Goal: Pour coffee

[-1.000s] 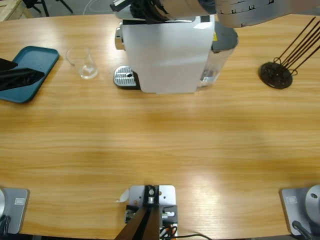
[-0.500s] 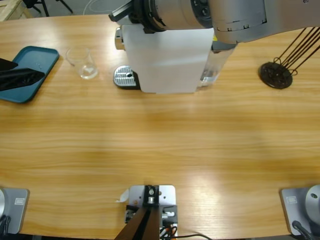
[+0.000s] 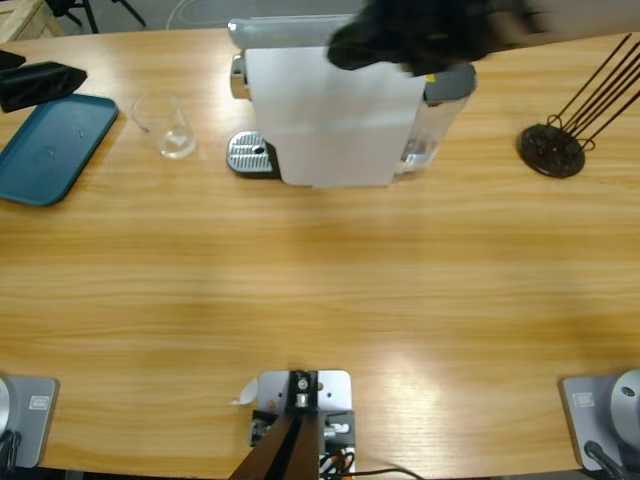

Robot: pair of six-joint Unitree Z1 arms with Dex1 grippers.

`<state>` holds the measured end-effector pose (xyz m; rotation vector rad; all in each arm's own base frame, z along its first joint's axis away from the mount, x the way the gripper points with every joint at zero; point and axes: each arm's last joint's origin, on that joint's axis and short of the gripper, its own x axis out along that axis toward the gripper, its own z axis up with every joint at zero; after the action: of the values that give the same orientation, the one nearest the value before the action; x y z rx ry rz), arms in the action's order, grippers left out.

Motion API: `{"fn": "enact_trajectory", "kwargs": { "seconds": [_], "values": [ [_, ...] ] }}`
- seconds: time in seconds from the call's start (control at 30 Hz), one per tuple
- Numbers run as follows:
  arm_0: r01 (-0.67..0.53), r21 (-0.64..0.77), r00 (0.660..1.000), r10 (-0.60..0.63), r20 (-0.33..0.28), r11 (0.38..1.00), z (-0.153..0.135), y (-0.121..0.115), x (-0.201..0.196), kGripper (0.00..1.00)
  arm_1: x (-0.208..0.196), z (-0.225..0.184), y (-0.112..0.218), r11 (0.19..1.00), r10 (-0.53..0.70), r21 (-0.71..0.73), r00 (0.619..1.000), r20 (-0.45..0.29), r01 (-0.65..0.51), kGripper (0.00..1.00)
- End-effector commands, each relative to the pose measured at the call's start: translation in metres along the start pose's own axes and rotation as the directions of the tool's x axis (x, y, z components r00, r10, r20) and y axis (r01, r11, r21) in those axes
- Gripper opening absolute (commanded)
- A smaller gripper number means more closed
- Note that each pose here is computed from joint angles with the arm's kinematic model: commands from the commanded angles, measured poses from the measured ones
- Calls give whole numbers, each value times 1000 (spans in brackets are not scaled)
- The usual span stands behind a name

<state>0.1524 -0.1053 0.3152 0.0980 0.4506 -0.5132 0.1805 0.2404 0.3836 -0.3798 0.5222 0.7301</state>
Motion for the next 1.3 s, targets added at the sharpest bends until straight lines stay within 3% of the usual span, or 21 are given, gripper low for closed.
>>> {"fn": "enact_trajectory", "kwargs": {
  "seconds": [0.03, 0.3, 0.63, 1.07, 1.3],
  "values": [
    [-68, -3, 978, 66, -198, 998, -44, 0, 55, 996, -76, -69, -14, 1000, 4, -8, 999, -49, -5, 996],
    [-145, -41, 973, 135, -185, 989, -70, 2, 85, 1000, -108, -121, -22, 999, -38, 8, 997, -74, 39, 996],
    [-188, -61, 977, 180, -118, 980, -77, 5, 130, 1000, -103, -123, -22, 999, -52, 4, 994, -91, 53, 996],
    [-170, -95, 985, 171, 1, 981, -111, 5, 149, 1000, -102, -129, -21, 999, -50, 10, 993, -104, 51, 996],
    [-178, -102, 984, 180, 12, 979, -118, 8, 158, 1000, -101, -131, -21, 999, -46, 15, 993, -111, 48, 996]
  ]
}}
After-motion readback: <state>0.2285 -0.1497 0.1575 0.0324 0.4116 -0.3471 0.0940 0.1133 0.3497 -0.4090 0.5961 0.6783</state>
